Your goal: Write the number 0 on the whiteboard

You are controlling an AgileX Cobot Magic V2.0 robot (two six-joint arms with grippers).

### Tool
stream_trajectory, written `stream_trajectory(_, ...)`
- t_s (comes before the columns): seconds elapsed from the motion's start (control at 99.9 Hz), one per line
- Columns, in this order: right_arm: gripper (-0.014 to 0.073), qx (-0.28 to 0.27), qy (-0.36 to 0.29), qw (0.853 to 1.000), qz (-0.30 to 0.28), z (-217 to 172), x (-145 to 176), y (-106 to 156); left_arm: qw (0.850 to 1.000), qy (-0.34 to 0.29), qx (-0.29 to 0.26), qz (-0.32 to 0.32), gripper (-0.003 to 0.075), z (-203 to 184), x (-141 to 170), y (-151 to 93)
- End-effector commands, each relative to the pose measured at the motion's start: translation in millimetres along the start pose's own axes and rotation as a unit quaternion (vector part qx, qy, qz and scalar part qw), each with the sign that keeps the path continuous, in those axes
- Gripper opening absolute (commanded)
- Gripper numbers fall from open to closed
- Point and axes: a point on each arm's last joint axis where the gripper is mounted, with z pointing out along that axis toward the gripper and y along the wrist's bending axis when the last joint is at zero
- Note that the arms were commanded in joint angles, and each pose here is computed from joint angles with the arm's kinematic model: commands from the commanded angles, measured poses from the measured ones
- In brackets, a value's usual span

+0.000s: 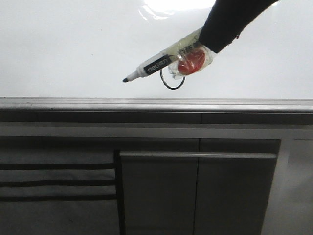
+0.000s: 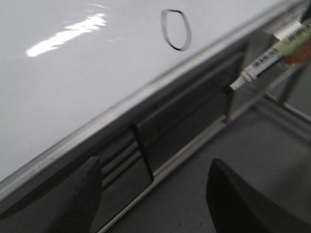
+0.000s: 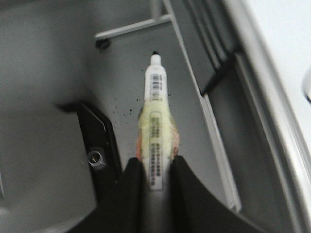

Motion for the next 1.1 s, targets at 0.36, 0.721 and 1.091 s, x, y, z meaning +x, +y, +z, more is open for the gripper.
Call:
stream_trajectory(0.36, -0.0055, 0.012, -0.048, 0.984, -0.17, -15, -22, 21, 0.98, 0.023, 0.116, 0.163, 0.0428, 72, -65, -43)
stream_trajectory(0.721, -0.0055, 0.036, -0.068, 0.983, -0.164, -15, -26, 18, 0.977, 0.027, 0.117, 0.175, 0.037, 87, -73, -43)
stream_trajectory(1.091, -0.0055, 0.026, -0.065, 0.984, -0.163, -15, -25, 19, 0.978, 0.018, 0.114, 0.172, 0.0132, 87, -75, -43)
